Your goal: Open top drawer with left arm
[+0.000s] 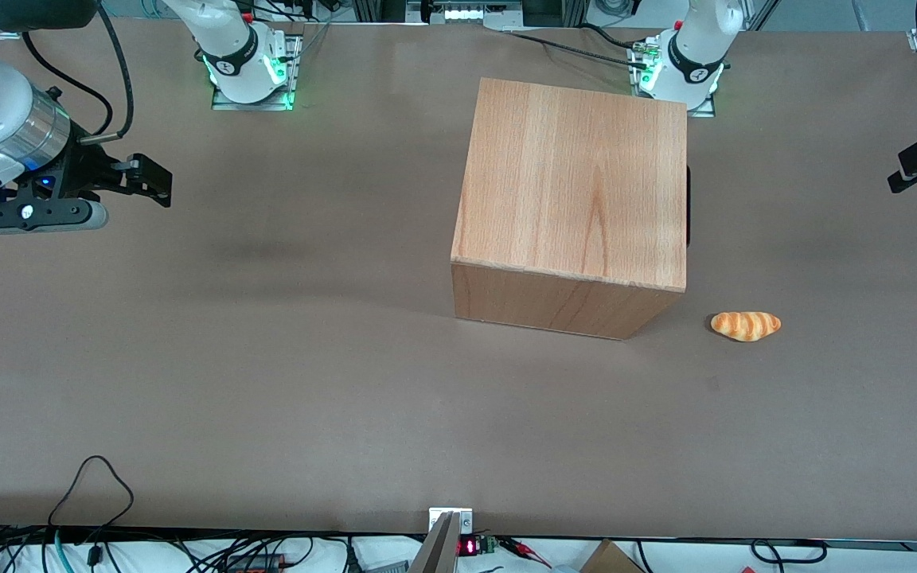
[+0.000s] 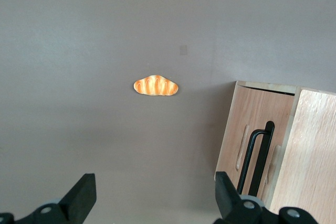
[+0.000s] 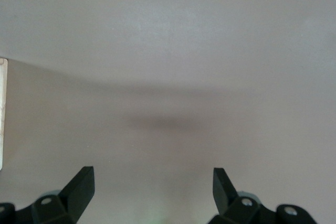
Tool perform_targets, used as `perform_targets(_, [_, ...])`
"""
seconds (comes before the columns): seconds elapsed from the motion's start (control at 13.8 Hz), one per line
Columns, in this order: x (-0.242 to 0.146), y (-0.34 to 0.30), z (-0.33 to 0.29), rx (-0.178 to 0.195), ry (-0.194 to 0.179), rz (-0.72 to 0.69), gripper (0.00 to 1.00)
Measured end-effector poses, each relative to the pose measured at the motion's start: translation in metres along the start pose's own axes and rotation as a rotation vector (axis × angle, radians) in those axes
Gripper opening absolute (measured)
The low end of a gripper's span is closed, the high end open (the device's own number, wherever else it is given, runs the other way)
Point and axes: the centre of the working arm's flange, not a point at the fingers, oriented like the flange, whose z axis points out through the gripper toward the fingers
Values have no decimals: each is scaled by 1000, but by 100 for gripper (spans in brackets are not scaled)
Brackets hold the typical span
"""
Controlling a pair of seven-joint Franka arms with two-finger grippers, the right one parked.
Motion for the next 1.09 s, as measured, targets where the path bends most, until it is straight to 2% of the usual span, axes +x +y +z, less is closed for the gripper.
perform_targets(0.58, [-3,1,-4,0,7,15,100])
perform_targets(0.8, [-2,8,6,-7,-15,27,100])
perform_targets(1.09, [6,25,53,-92,-77,48,100])
